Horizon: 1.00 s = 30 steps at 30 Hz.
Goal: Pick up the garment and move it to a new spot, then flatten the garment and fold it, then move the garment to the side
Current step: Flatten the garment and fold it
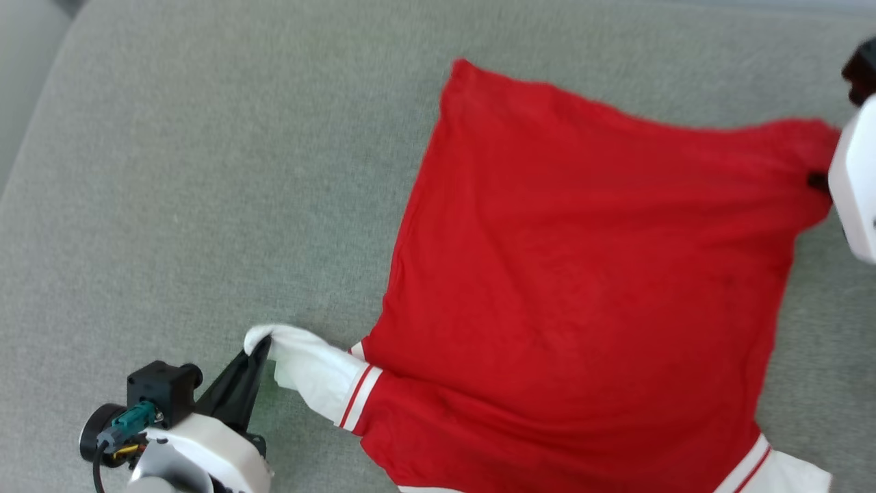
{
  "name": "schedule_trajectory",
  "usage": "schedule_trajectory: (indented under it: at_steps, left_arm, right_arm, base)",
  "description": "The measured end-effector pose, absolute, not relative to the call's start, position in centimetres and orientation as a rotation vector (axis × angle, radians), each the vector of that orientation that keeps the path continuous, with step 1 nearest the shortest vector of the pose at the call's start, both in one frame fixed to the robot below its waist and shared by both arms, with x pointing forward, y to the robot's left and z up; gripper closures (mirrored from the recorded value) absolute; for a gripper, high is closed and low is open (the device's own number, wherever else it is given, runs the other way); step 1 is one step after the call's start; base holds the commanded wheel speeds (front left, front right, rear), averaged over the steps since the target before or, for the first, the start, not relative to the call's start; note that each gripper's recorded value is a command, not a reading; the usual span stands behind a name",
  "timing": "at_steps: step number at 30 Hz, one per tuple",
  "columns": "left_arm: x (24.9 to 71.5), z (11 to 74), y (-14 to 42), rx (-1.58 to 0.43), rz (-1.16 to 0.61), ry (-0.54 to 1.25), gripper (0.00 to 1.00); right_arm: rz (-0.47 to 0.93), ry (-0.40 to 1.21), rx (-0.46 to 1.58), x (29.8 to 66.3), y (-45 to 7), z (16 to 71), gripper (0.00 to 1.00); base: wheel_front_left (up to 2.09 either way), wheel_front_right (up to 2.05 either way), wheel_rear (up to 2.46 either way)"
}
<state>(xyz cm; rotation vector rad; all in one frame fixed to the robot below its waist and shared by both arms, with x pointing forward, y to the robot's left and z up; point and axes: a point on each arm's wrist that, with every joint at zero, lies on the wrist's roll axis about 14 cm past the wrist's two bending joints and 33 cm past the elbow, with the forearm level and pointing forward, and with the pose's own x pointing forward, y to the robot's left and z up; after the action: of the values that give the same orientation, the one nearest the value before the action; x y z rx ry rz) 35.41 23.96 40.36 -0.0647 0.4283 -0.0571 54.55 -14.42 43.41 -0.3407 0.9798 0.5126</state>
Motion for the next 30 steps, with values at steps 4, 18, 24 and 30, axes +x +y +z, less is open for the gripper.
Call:
schedule_trajectory:
  at_steps: [4, 18, 24, 30]
  left_arm:
    - [34.0, 41.4, 23.7, -0.081, -0.054, 0.407, 1.0]
    - [31.8, 43.8, 21.9, -0.082, -0.105, 0.343, 1.0]
    - [32.1, 43.8, 21.2, -0.084, -0.126, 0.344, 1.0]
    - [32.3, 43.5, 21.1, -0.078, -0.133, 0.357, 1.0]
  right_arm:
    - [0.527, 0.945, -0.39, 51.0, -16.4, 45.8, 1.0]
    - [0.449, 1.172, -0.261, 31.3, -25.8, 41.0, 1.0]
    - [0.391, 1.298, -0.136, 24.7, -27.0, 37.3, 1.0]
    - [0.384, 1.23, -0.148, 25.7, -26.7, 37.6, 0.0]
  base:
    - [0.0, 0.0, 0.0]
    - [0.0, 0.0, 0.0]
    - [0.0, 0.0, 0.0]
    - [0.0, 0.0, 0.0]
